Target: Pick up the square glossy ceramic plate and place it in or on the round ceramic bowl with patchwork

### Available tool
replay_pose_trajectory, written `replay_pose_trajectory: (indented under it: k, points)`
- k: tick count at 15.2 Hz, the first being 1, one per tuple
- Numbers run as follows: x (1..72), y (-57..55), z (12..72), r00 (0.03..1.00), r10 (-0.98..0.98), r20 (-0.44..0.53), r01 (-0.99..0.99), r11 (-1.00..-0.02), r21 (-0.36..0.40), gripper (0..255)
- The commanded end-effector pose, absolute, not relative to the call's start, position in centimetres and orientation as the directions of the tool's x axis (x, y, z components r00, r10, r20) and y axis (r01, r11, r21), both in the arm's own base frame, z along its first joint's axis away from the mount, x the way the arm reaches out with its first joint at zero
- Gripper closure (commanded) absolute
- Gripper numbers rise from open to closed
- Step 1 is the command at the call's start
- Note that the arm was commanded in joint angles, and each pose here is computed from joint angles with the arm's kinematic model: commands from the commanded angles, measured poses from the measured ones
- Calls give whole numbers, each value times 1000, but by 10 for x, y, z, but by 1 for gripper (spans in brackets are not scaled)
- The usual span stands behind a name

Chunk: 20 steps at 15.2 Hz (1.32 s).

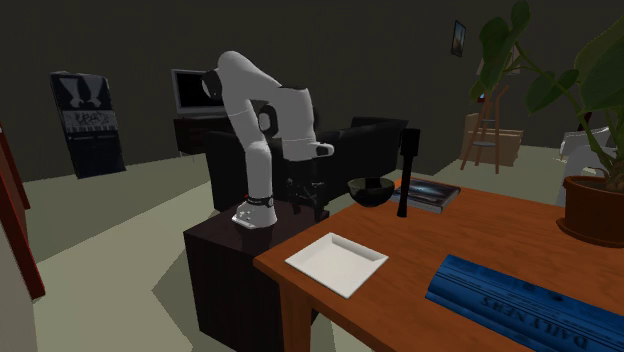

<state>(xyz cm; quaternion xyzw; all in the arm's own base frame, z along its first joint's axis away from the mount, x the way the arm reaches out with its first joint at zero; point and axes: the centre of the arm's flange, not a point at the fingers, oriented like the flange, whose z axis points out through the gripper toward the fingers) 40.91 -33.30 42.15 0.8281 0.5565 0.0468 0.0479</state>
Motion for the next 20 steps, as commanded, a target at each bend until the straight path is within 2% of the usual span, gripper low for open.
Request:
replay_pose_trajectory:
  k: [1,9,17,18,20]
  points:
    - [428,-343,410,285,958,8,949,-284,138,0]
    - [438,-346,368,269,963,6,954,-268,138,0]
    - [437,-346,368,269,963,6,954,-268,138,0]
    - [437,-346,368,269,963,6,954,-268,138,255]
    - [437,-346,368,269,963,6,954,-268,138,255]
